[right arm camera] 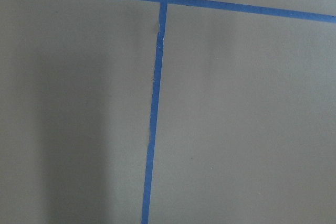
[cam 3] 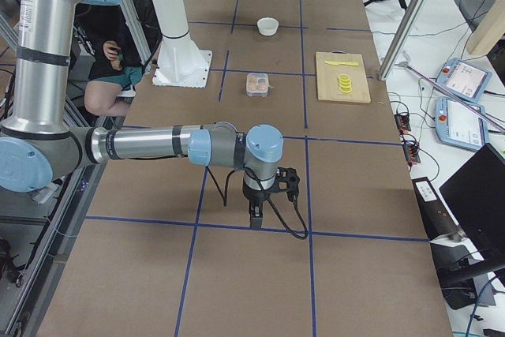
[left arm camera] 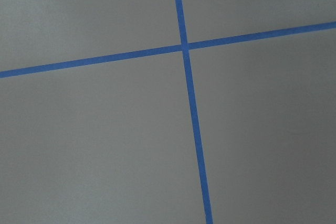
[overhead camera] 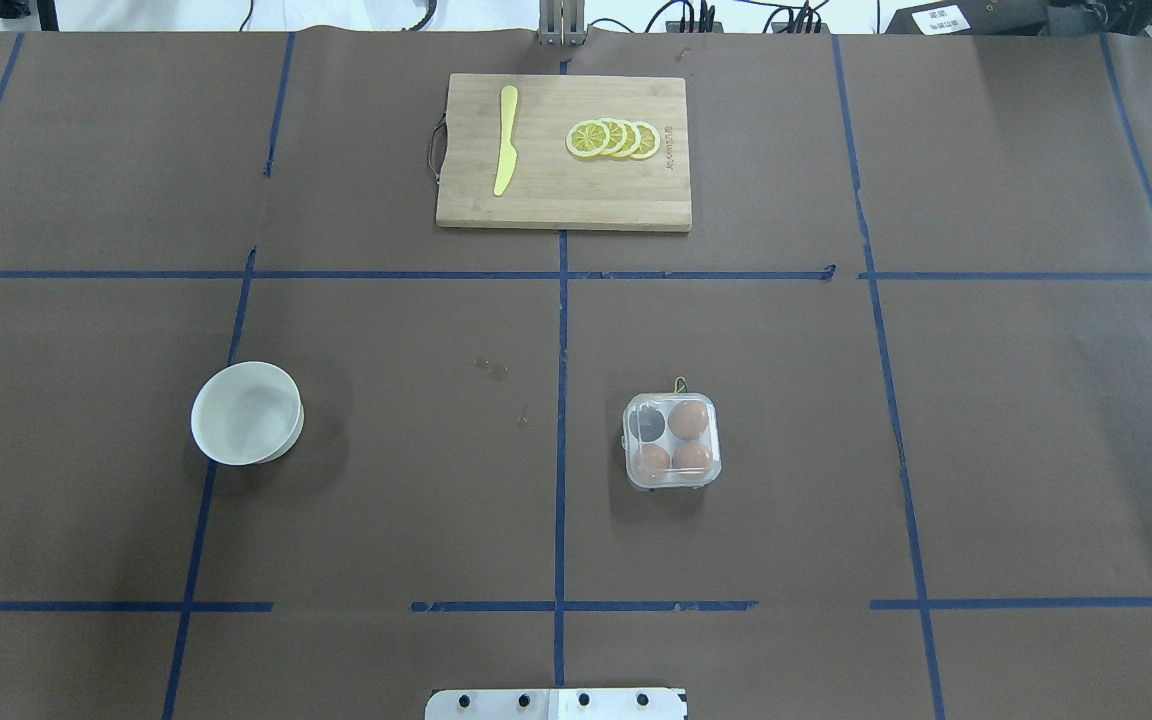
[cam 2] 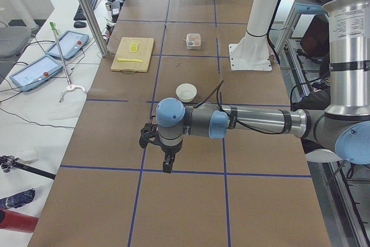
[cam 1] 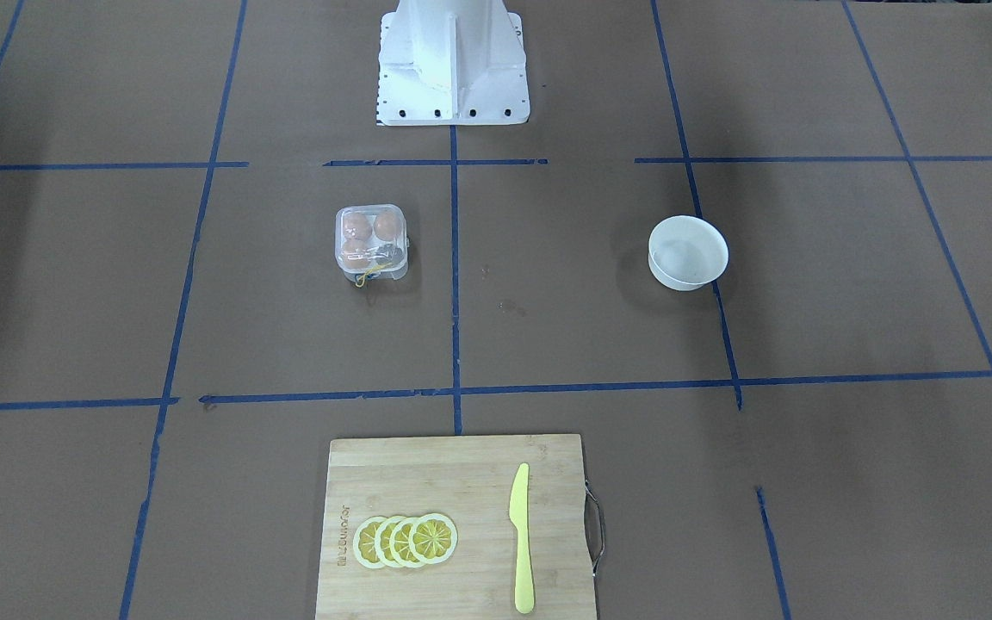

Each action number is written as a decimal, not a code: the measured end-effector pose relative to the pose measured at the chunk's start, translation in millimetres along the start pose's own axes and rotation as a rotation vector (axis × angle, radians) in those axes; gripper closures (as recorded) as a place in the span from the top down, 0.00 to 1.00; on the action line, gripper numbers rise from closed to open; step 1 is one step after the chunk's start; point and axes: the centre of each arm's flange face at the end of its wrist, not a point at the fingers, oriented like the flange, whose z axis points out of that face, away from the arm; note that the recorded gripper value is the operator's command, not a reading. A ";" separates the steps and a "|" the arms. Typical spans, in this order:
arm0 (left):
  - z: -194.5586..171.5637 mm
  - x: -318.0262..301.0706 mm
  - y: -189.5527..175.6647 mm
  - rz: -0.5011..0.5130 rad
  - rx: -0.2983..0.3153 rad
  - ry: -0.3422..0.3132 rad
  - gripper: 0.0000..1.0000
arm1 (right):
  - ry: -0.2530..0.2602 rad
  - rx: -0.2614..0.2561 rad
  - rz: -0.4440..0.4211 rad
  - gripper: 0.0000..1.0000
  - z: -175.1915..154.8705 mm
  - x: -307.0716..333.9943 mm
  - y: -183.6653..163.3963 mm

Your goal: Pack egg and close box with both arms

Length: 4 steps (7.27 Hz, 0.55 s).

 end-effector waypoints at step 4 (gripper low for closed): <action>-2.8 2.6 -1.1 0.007 0.006 0.001 1.00 | -0.002 -0.001 0.000 1.00 1.0 0.2 -1.3</action>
